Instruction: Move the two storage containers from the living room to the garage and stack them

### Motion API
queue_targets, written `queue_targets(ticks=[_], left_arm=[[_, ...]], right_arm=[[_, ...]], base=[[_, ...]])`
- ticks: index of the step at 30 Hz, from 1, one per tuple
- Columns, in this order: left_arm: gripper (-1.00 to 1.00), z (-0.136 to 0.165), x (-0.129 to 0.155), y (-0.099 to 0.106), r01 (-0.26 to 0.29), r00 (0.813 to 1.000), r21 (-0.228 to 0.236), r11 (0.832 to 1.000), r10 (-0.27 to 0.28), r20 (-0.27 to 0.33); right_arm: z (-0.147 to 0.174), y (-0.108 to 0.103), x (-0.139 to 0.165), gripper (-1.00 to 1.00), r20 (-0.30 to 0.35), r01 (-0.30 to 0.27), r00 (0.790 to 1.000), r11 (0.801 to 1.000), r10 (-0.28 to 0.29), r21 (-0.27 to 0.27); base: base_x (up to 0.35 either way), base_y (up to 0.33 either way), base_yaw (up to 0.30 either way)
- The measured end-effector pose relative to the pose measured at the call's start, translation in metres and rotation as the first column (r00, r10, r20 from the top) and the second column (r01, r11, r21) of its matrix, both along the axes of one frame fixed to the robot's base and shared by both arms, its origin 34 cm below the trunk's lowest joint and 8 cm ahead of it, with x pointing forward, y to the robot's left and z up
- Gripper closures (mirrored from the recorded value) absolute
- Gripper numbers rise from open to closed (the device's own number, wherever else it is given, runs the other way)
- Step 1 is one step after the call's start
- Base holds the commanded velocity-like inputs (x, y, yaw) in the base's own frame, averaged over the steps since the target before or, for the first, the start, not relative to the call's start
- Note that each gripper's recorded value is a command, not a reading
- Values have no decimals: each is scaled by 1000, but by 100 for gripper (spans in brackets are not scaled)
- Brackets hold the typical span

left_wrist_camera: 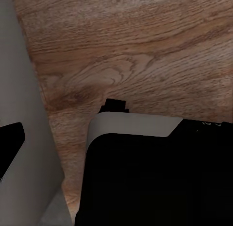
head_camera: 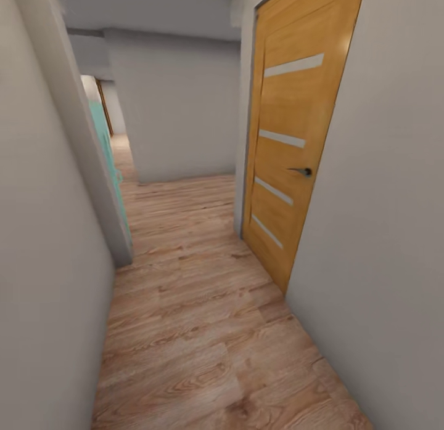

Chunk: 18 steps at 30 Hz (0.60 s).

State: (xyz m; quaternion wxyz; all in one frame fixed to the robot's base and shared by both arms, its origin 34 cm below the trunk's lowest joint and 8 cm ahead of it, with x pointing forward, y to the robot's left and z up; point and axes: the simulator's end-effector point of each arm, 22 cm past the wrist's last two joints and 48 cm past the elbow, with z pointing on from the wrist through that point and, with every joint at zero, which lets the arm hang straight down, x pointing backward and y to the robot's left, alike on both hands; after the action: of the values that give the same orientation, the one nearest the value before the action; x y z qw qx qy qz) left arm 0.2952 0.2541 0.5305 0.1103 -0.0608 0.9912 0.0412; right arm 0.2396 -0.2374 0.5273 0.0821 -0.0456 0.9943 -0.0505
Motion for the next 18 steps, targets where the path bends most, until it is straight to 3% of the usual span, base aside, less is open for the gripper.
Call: queue_targets(ticks=[5,18], left_arm=[[-100,0,0,0,0,1000,0,1000,0,0],[-100,0,0,0,0,1000,0,1000,0,0]], right_arm=[[0,0,0,-100,1,0,1000,1000,0,0],[0,0,0,-100,1,0,1000,1000,0,0]], base=[[323,0,162],[323,0,7]])
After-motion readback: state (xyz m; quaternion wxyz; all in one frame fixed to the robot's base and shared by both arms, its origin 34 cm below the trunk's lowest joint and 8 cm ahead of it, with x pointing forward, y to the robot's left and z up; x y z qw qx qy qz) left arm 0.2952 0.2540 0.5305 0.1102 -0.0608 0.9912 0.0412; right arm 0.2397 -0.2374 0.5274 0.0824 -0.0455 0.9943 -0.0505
